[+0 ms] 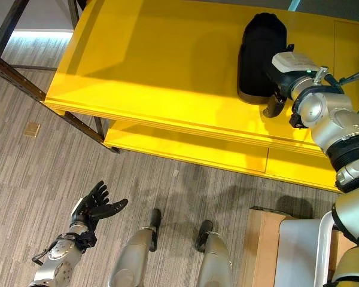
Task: Move parts from the plastic box to the shelf.
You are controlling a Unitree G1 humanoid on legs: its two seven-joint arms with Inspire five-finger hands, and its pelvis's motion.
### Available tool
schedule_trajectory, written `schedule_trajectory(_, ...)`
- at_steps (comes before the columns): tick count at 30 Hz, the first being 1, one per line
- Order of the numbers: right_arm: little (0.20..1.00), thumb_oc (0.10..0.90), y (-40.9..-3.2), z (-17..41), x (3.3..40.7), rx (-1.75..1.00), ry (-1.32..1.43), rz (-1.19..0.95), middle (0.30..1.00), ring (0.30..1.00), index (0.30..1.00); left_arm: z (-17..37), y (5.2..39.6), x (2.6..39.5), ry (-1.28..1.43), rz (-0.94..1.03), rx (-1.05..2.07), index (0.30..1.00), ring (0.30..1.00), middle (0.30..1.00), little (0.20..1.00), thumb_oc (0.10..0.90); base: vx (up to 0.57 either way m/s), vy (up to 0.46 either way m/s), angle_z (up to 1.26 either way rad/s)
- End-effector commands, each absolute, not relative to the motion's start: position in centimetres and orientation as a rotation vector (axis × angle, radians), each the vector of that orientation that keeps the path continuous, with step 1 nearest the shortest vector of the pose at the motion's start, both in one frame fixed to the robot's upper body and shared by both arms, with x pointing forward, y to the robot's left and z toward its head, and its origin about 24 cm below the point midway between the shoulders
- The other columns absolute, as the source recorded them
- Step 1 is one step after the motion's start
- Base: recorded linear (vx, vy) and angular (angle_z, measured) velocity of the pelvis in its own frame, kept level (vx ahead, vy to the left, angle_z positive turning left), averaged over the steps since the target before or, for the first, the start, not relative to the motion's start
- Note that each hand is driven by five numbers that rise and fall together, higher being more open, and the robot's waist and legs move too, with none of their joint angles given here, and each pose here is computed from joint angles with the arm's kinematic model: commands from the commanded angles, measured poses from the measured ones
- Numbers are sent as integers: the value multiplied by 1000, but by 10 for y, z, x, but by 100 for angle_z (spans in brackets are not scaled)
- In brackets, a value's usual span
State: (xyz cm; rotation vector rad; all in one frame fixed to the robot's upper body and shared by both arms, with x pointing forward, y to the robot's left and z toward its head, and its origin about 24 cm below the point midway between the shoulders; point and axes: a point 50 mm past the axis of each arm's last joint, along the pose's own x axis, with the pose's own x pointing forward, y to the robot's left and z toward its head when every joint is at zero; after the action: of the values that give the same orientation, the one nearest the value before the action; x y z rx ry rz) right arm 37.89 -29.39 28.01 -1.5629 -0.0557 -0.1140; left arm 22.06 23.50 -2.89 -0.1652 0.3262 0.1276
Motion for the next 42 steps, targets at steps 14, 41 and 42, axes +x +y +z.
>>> schedule_trajectory(14, 1000, 900, -283, 359, 367, -1516, -321, -325, 1000, 1000, 1000, 2, 255, 226, 164, 143, -115, 1000, 1000, 1000, 1000, 900, 0, 0, 0)
schedule_trajectory(41, 1000, 900, -253, 374, 353, -1531, -512, -269, 1000, 1000, 1000, 7, 259, 228, 150, 140, -77, 1000, 1000, 1000, 1000, 900, 3, 6, 0)
schedule_trajectory(42, 1000, 900, -252, 373, 352, -1518, -526, -258, 1000, 1000, 1000, 7, 259, 227, 155, 141, -74, 1000, 1000, 1000, 1000, 900, 0, 0, 0)
